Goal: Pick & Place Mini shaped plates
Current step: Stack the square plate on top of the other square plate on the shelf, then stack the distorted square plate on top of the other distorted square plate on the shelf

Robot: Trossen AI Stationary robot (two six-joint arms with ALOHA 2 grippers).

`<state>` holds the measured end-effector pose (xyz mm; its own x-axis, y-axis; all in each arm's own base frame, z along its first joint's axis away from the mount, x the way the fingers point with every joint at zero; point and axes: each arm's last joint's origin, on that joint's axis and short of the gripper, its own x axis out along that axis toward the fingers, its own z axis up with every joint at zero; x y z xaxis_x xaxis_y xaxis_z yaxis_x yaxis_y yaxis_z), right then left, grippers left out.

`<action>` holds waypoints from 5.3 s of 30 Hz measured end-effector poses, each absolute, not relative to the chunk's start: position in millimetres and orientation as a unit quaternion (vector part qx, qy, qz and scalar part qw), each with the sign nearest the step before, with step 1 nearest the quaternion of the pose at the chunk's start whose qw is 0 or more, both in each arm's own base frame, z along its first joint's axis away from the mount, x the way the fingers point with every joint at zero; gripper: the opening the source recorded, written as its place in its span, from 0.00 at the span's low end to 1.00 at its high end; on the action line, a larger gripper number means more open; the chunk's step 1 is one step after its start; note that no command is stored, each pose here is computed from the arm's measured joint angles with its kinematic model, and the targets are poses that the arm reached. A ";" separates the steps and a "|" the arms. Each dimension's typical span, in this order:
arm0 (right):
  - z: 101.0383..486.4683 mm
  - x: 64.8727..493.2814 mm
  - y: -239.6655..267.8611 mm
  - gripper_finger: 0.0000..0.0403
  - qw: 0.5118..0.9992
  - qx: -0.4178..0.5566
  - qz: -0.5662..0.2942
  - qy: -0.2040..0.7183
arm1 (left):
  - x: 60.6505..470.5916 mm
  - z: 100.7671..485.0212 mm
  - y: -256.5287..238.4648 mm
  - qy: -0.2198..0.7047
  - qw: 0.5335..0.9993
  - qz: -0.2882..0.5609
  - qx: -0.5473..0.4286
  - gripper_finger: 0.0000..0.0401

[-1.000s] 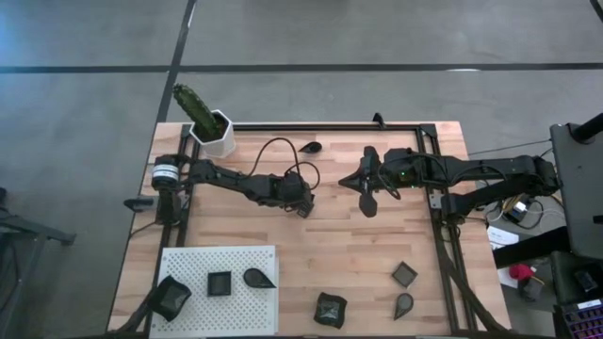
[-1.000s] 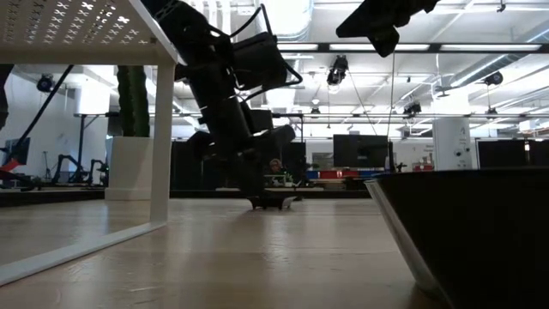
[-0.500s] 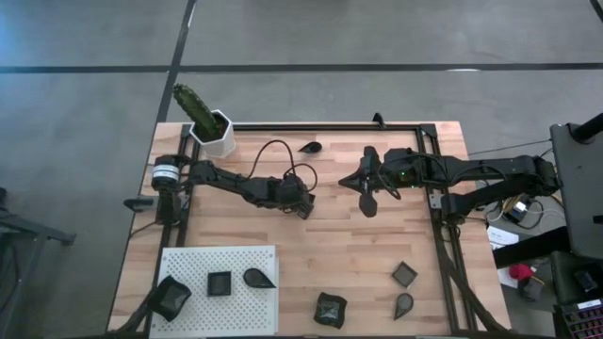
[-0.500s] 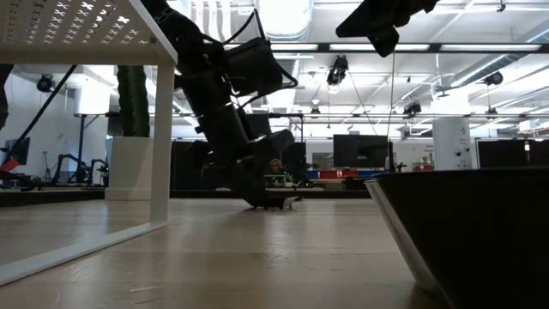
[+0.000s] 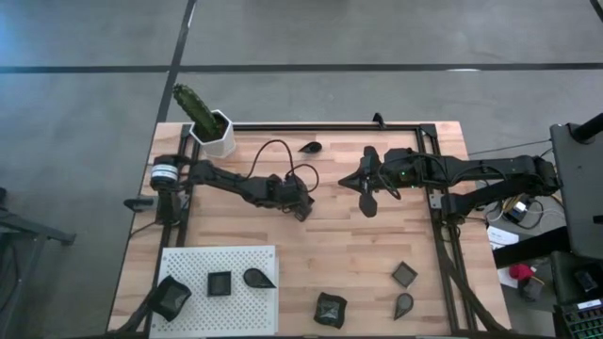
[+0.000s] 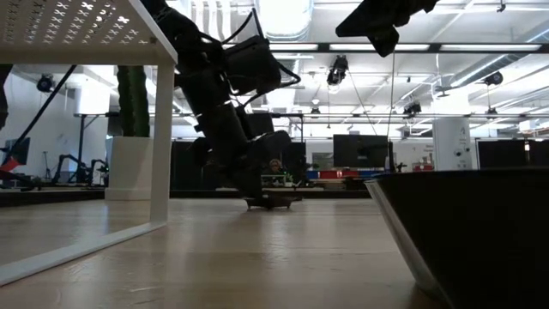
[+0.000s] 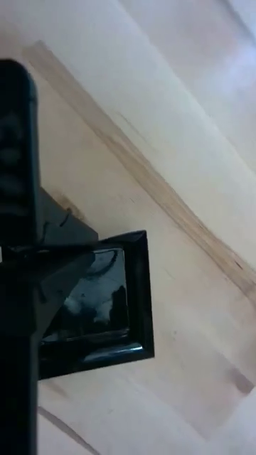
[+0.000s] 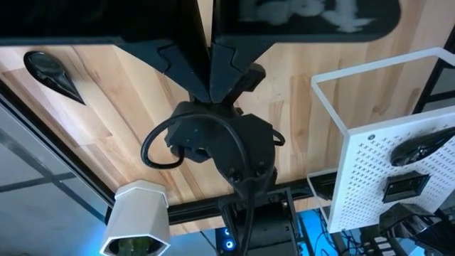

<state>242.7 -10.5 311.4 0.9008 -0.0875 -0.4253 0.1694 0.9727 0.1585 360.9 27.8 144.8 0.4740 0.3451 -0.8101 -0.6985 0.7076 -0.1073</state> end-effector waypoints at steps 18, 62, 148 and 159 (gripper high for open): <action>314.3 243.7 -10.6 0.02 0.973 0.097 -0.065 0.197 | 299.8 252.8 19.3 0.399 0.876 0.237 -0.131 0.00; 328.7 247.9 -14.7 0.02 0.982 0.088 -0.123 0.114 | 146.7 316.7 -93.9 0.478 0.817 -0.132 -0.295 0.00; 315.3 244.4 -1.9 0.02 0.967 0.151 -0.088 0.185 | 156.2 327.3 -93.2 0.302 0.938 0.021 -0.167 0.19; 282.9 221.1 31.4 0.02 0.886 0.255 -0.117 0.368 | 157.5 328.9 -83.6 0.219 0.959 0.164 -0.079 0.19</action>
<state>221.1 31.4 282.9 0.7012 -0.0203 -0.7127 0.3954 0.8428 0.3651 157.5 -83.6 328.9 0.8503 0.2795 -0.4459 -0.3490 0.9336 -0.0804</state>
